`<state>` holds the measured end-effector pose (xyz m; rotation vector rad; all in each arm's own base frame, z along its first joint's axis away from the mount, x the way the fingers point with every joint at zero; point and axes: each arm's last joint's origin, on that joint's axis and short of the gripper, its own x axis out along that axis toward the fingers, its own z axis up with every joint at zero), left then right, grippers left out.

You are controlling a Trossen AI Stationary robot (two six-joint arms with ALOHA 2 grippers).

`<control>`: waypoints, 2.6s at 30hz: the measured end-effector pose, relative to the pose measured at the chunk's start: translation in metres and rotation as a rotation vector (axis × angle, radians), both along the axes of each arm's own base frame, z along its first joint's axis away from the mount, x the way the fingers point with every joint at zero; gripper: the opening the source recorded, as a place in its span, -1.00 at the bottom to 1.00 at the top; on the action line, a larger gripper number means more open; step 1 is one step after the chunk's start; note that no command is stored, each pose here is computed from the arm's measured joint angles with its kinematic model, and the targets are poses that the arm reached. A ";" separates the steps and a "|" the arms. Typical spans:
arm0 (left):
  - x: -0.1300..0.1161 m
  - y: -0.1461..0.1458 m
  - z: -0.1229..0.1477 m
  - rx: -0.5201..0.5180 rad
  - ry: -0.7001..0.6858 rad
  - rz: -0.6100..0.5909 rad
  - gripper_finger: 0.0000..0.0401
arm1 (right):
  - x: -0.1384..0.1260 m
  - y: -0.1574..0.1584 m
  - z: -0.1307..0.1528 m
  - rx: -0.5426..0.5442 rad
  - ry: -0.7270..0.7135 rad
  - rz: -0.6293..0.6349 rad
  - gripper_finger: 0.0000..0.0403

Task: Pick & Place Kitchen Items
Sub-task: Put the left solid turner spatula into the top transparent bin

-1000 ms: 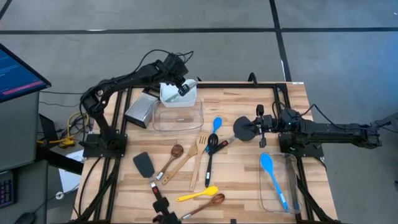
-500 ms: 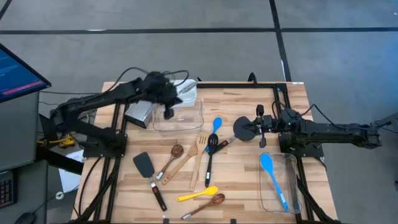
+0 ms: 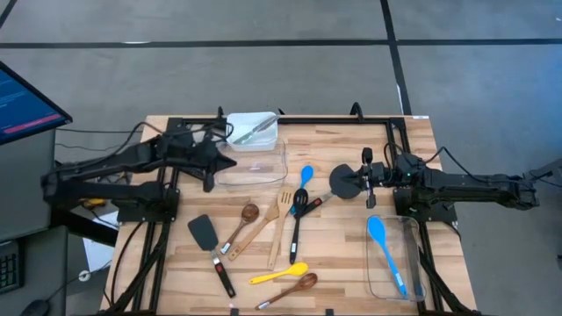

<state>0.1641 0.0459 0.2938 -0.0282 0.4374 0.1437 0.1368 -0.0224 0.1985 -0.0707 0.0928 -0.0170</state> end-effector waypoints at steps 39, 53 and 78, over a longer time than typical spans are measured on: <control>0.000 -0.044 -0.002 -0.188 -0.136 -0.262 -0.99 | 0.000 0.000 0.001 0.015 -0.015 -0.001 -1.00; 0.002 -0.060 0.009 -0.407 -0.234 -0.257 -0.99 | 0.001 0.004 0.007 0.089 -0.073 -0.075 -1.00; 0.002 -0.139 -0.011 -0.997 -0.020 -0.051 -0.99 | 0.002 0.013 0.009 0.081 -0.103 -0.147 -1.00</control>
